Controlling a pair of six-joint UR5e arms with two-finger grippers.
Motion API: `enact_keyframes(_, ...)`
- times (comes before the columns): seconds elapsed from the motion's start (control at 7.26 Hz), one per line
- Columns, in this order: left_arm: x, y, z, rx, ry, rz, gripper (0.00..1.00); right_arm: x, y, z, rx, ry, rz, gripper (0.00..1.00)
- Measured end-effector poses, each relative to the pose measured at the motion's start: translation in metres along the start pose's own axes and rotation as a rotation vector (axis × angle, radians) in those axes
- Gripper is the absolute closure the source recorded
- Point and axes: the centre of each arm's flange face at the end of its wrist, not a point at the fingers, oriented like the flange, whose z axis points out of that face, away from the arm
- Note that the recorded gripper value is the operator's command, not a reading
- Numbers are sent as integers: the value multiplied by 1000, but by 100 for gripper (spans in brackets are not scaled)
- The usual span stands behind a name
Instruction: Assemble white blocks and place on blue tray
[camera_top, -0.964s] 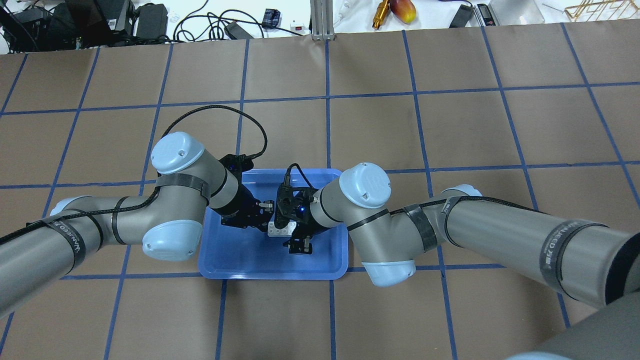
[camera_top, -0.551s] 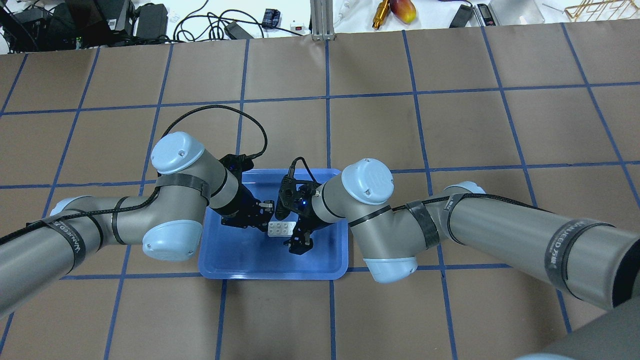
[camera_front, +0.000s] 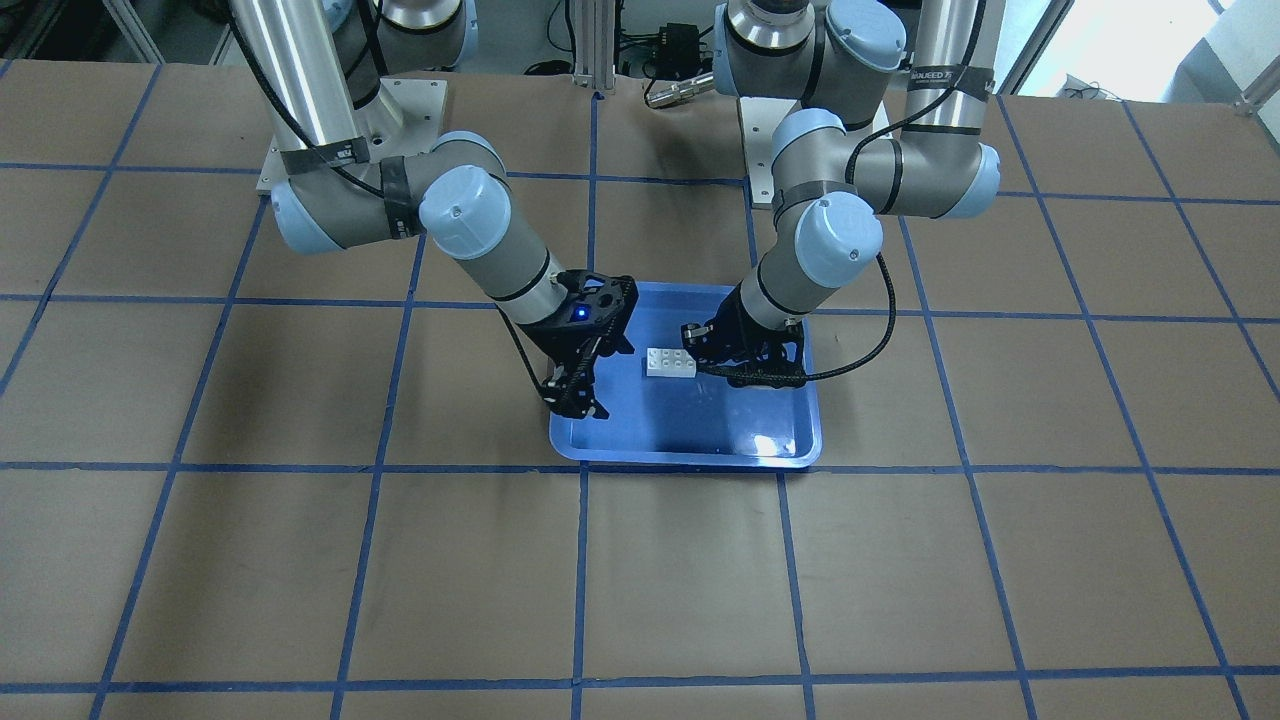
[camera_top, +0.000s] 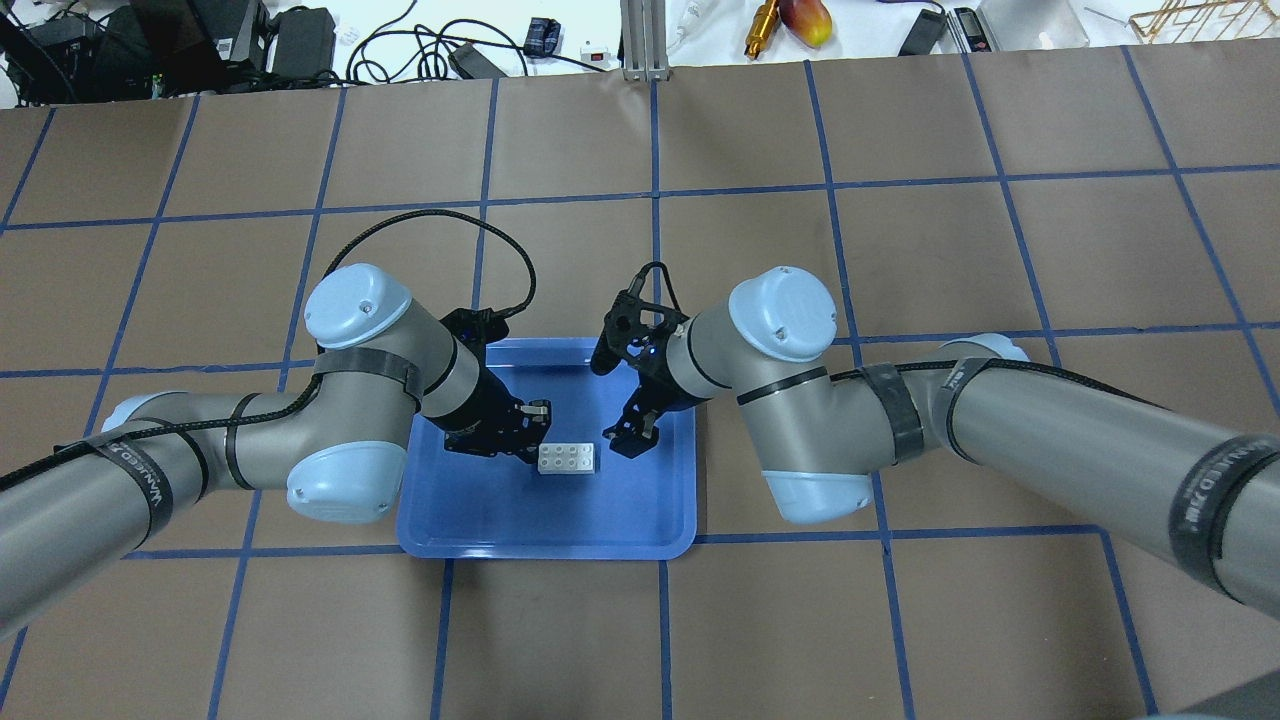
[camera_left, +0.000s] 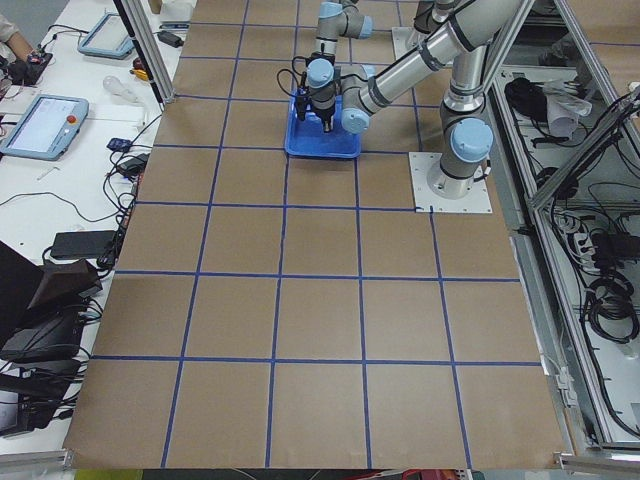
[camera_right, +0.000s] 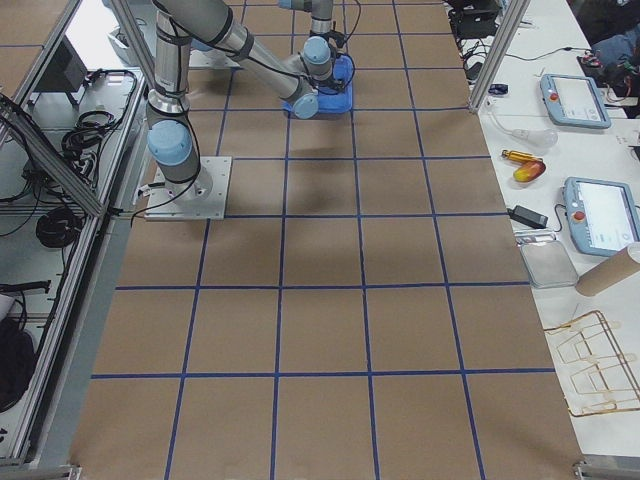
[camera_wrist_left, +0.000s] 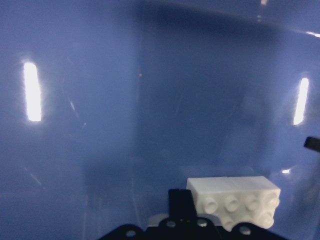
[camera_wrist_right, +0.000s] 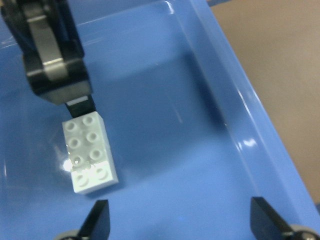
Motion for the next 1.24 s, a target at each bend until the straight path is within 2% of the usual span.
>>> enact_keyframes(0.41, 2, -5, -11, 28, 1, 14, 97, 73, 7, -82, -88, -9, 298, 0)
enact_keyframes(0.69, 10, -26, -51, 93, -9, 25, 95, 116, 8, -136, -187, -28, 561, 0)
enact_keyframes(0.96, 21, -52, -106, 97, -70, 49, 94, 140, 15, -205, -340, 9, 757, 0)
enact_keyframes(1.1, 25, -63, -136, 85, -128, 97, 90, 140, 15, -239, -371, 35, 836, 0)
enact_keyframes(1.24, 28, -71, -167, 71, -189, 159, 88, 136, 15, -266, -370, 69, 904, 0)
